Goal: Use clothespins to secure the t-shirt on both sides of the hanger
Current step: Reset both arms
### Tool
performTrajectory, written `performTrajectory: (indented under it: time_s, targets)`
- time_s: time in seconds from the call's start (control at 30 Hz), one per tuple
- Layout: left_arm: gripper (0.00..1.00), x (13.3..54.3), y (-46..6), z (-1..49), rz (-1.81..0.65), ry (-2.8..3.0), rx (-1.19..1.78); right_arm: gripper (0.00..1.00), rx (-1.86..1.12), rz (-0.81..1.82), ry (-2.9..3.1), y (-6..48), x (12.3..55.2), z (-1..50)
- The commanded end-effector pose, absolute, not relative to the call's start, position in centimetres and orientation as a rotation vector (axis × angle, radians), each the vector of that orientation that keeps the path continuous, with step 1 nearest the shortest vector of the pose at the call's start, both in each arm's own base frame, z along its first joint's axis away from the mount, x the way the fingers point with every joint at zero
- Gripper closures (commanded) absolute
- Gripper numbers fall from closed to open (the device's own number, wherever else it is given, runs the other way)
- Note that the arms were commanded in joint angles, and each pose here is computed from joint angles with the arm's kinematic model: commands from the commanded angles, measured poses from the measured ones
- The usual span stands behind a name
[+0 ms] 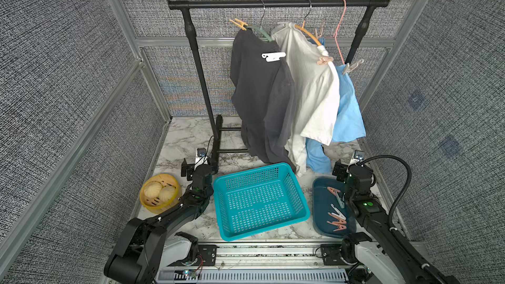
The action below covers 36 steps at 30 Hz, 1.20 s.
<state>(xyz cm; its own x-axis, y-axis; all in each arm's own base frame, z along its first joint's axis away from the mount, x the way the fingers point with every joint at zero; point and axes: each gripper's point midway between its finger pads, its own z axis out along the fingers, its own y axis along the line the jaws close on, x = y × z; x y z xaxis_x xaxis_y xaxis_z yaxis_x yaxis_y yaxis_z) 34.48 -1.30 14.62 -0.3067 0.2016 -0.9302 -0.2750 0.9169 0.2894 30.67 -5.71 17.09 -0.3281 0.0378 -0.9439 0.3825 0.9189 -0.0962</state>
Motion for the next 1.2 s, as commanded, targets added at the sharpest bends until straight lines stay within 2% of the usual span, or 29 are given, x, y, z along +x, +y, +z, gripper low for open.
performTrajectory:
  time_s: [0.0,0.23,0.53,0.77,1.03,1.17]
  targets:
    - [0.0,35.4,-1.3,15.5,0.408,1.743,-0.125,0.07,0.345,-0.264,1.777,-6.1,32.5,18.3]
    - [0.0,37.6,-2.7,13.9,0.406,1.747,0.011,0.06,0.274,-0.202,1.834,-5.3,35.0,15.0]
    - [0.0,38.3,-1.6,12.6,0.36,1.782,-0.027,0.07,0.162,-0.038,1.896,-2.4,36.6,12.6]
    - [0.0,39.3,-0.6,11.0,0.228,1.857,-0.054,0.07,0.085,-0.018,1.887,-1.3,37.6,11.0]
    - [0.0,39.4,0.0,10.4,0.229,1.861,-0.081,0.05,0.012,0.015,1.877,-0.1,38.4,9.5]
    - [0.0,39.3,0.1,10.4,0.236,1.855,-0.082,0.01,0.04,-0.011,1.952,-0.5,39.2,9.0]
